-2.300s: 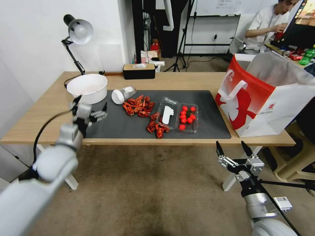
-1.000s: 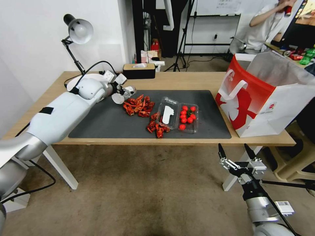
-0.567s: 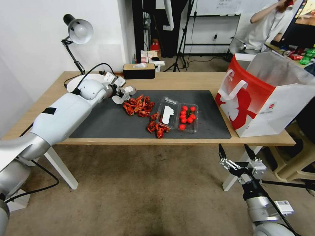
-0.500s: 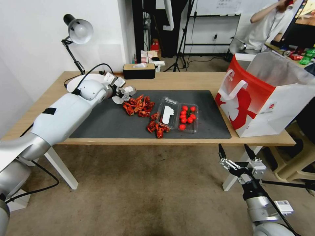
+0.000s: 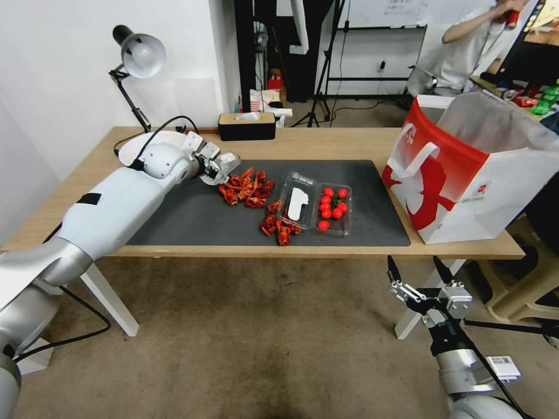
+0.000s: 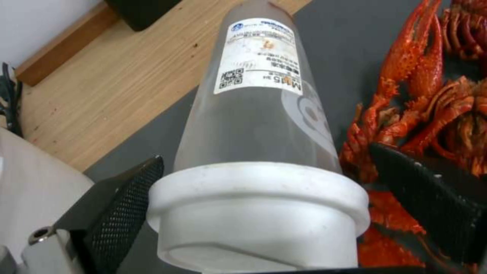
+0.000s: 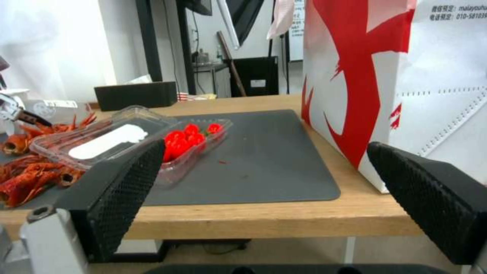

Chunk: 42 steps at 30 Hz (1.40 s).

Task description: Pick up the trash from the table and place it into the takeout bag.

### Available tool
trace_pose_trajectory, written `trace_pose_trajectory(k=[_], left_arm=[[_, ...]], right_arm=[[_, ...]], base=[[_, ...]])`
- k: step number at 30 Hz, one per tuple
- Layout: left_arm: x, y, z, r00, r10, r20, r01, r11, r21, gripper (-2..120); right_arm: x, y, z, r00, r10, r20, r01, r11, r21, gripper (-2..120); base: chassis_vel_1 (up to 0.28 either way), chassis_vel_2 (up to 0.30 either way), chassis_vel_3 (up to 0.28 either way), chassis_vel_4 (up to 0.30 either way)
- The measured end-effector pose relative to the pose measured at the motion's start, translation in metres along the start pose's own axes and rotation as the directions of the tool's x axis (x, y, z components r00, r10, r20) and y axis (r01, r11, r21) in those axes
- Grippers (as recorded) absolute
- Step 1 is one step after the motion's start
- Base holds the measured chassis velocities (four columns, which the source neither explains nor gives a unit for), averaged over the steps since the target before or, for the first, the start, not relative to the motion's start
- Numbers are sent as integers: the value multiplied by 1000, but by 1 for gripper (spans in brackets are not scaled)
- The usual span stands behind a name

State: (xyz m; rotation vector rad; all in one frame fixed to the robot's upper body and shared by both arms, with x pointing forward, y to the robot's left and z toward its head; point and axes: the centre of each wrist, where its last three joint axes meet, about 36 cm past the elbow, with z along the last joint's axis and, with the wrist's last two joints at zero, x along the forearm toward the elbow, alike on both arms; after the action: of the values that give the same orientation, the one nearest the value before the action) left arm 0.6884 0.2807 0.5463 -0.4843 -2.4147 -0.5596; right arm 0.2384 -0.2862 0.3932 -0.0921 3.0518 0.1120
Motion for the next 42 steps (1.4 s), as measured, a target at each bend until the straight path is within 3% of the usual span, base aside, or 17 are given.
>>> trace_pose_trajectory(k=[9, 24, 31, 36, 42], left_arm=[[-5, -2, 0, 1000, -8, -6, 8, 1000, 8, 97], [-5, 0, 1, 999, -33, -6, 33, 999, 21, 58], [-4, -1, 2, 999, -35, 1, 35, 999, 24, 55], [9, 1, -10, 999, -29, 46, 28, 999, 26, 55], [41, -1, -49, 986, -6, 164, 5, 1000, 6, 55]], right_arm=[[1, 1, -1, 1000, -2, 1, 2, 1000, 0, 100], [0, 2, -1, 1000, -5, 3, 5, 1000, -3, 100], [0, 2, -1, 1000, -5, 1, 5, 1000, -3, 100], [0, 2, 0, 1000, -5, 2, 5, 1000, -3, 100], [-1, 3, -1, 1000, -6, 7, 6, 1000, -5, 100]], base=[[0, 0, 0, 0], [0, 0, 0, 0], [0, 0, 0, 0], [0, 0, 0, 0], [0, 0, 0, 0]])
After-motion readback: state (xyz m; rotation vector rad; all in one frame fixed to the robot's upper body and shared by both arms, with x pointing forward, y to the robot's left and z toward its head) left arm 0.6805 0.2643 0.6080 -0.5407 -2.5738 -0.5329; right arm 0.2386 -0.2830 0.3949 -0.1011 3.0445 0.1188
